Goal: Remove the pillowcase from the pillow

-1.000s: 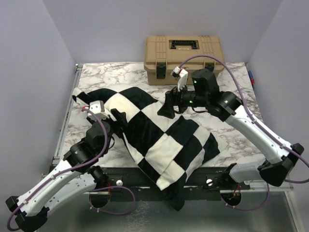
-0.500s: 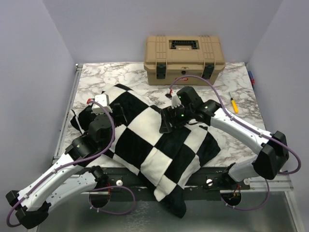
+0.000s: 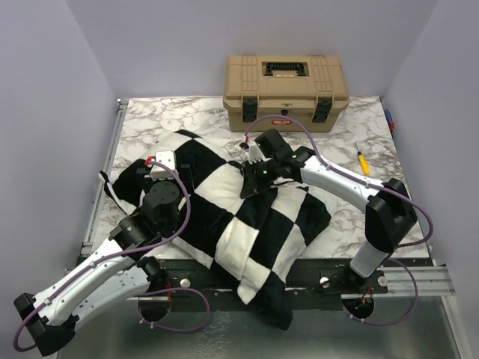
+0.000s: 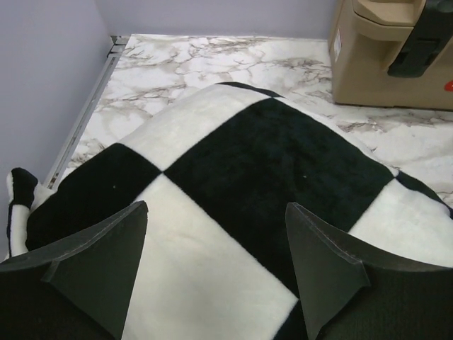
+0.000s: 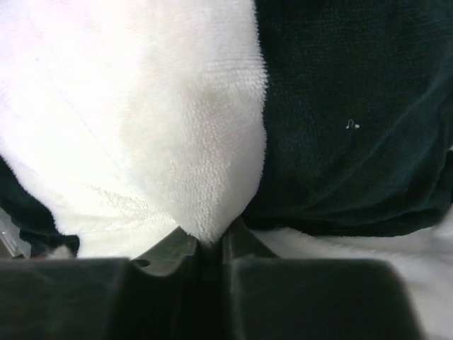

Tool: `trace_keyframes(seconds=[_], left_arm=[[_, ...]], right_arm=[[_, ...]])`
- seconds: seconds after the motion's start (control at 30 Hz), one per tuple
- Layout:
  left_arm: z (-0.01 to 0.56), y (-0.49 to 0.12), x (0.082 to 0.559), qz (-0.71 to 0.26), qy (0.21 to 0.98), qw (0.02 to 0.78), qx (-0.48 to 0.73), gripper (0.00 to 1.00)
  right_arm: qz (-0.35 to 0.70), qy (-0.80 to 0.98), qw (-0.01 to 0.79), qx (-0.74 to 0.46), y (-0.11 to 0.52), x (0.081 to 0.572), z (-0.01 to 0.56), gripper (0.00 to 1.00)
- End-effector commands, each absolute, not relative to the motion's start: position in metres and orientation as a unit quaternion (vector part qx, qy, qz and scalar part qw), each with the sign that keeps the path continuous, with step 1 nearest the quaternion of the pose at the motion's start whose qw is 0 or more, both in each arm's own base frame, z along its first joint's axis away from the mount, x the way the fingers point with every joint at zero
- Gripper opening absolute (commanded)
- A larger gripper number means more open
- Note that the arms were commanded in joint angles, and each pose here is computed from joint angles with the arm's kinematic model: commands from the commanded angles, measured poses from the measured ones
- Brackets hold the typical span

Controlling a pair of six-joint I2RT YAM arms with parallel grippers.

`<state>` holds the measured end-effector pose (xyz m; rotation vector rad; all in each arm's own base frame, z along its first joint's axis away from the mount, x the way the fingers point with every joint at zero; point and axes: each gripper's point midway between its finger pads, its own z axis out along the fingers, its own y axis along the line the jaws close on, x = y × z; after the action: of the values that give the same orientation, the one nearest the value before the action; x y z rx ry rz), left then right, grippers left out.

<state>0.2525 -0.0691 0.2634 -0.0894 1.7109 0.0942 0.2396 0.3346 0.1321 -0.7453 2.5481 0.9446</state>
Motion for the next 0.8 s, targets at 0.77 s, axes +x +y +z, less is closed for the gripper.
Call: trace_keyframes(seconds=[0.77], left_arm=[[0.275, -0.072, 0.249, -0.005, 0.736, 0.676, -0.032, 0.80]], right_arm=[[0.245, 0.857, 0.449, -0.061, 0.413, 0.447, 0.191, 0.00]])
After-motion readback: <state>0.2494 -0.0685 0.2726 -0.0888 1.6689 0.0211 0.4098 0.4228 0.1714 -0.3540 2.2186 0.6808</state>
